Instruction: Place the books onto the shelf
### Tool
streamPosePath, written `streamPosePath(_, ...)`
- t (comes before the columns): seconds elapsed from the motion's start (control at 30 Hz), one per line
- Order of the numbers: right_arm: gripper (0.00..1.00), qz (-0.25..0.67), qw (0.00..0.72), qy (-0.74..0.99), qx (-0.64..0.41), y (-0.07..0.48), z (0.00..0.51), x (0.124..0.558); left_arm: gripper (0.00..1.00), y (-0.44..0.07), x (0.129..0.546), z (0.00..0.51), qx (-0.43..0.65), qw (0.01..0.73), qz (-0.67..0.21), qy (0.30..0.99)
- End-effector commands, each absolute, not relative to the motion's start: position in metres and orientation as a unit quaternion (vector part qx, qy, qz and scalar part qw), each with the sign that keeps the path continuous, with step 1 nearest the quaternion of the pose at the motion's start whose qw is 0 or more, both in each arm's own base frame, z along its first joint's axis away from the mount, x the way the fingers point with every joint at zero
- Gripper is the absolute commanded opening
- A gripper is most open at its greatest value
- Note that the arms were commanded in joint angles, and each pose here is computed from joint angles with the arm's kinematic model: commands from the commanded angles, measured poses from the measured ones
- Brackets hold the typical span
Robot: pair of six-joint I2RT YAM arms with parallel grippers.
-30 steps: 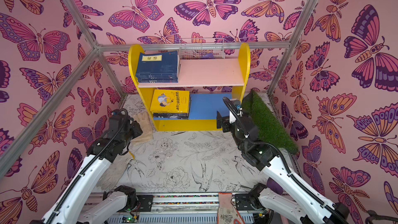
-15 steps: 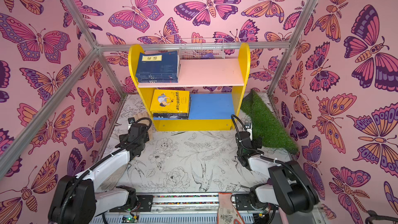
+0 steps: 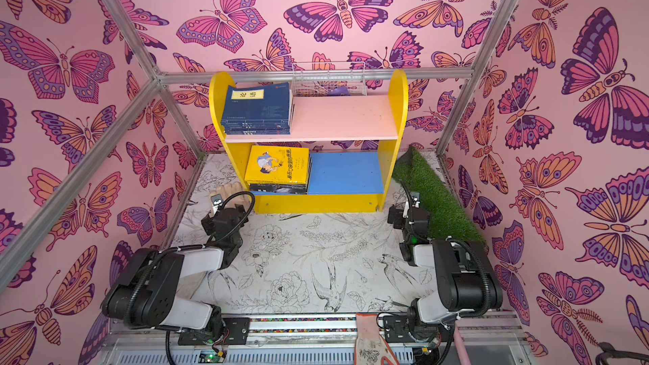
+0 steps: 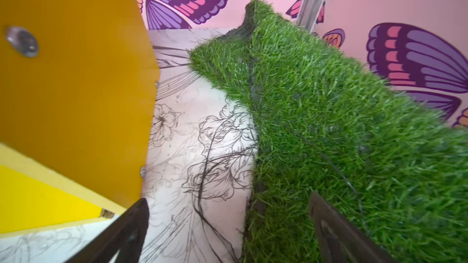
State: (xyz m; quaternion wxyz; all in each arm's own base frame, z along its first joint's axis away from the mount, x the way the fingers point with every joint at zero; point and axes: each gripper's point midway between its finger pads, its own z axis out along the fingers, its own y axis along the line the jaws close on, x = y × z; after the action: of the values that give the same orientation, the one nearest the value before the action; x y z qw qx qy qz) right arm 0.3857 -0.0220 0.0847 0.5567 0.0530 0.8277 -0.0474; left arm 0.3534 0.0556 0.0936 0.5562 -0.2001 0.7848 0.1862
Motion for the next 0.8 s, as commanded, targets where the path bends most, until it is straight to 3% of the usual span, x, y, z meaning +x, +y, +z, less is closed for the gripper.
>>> streamPosePath(0.0,0.99,-0.028,0.57,0.819,0.056,-0.017,0.095,0.393,0.99,0.079,0.344,0.108,-0.239,0.588,0.194,0.748)
streamPosePath(0.07,0.99,-0.027,0.569,0.82,0.054,-0.016,0.095,0.393,0.99,0.079,0.354,0.103,-0.247,0.611,0.185,0.729)
streamPosePath(0.13,0.99,-0.028,0.563,0.824,0.056,-0.016,0.095,0.394,0.99,0.088,0.355,0.102,-0.242,0.562,0.212,0.762)
streamPosePath(0.53,0.99,-0.028,0.563,0.824,0.055,-0.016,0.095,0.394,0.99,0.107,0.354,0.103,-0.263,0.561,0.225,0.752)
streamPosePath(0.57,0.99,-0.027,0.563,0.824,0.055,-0.016,0.094,0.394,0.99,0.037,0.387,0.093,-0.143,0.581,0.041,0.8)
streamPosePath(0.77,0.99,-0.026,0.562,0.825,0.054,-0.016,0.094,0.394,0.99,0.003,0.383,0.088,-0.097,0.589,-0.015,0.802)
